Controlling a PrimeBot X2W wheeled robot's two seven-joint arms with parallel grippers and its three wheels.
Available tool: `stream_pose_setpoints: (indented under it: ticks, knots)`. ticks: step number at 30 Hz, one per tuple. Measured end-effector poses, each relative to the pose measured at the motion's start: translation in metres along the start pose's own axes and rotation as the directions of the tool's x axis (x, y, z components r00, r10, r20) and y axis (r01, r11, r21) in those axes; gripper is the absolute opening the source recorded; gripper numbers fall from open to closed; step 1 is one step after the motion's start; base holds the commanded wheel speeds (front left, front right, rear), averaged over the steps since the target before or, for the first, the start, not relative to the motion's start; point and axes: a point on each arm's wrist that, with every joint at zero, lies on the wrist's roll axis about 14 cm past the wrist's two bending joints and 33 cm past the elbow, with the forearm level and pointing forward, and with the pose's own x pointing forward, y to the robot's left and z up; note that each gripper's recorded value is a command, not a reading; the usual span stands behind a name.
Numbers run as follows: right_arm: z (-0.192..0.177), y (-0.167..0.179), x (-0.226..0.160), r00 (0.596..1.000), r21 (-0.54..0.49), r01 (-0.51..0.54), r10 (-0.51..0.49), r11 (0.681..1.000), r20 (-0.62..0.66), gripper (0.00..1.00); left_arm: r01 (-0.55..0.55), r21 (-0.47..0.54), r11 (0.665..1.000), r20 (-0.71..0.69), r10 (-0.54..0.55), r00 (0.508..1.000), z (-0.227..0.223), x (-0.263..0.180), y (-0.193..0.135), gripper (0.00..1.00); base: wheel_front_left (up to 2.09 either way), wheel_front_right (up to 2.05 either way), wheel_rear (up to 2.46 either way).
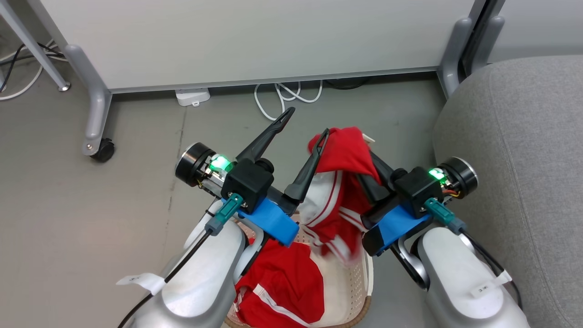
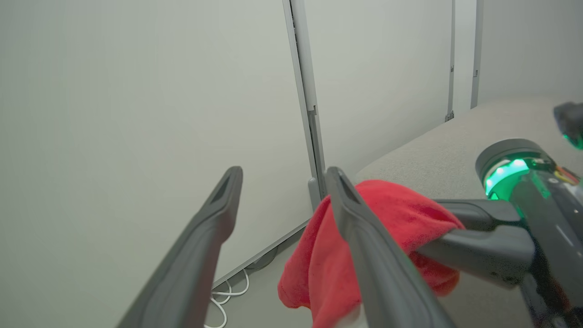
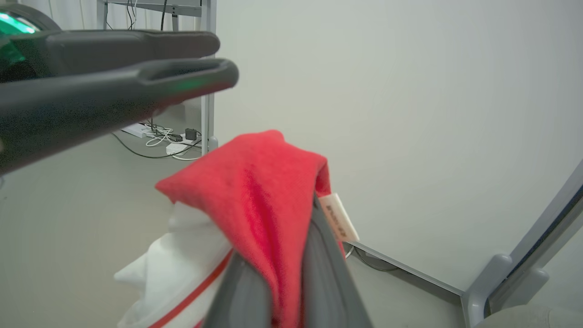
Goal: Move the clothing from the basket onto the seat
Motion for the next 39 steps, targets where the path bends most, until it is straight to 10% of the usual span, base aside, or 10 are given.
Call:
stream_pose_setpoints:
  ticks: [18,39]
  knots:
    - [-0.008,-0.073,-0.036,0.972,0.018,0.235,-0.234,0.972,-0.013,0.00,0.088,-0.040,0.995,-0.028,-0.089,0.996,-0.023,0.018,-0.025,1.00,0.00,0.00,0.00]
    - [-0.025,-0.159,-0.135,0.832,-0.029,0.549,-0.550,0.835,-0.079,0.00,0.329,-0.112,0.938,-0.047,-0.335,0.941,-0.055,0.049,-0.102,1.00,0.00,0.00,0.00]
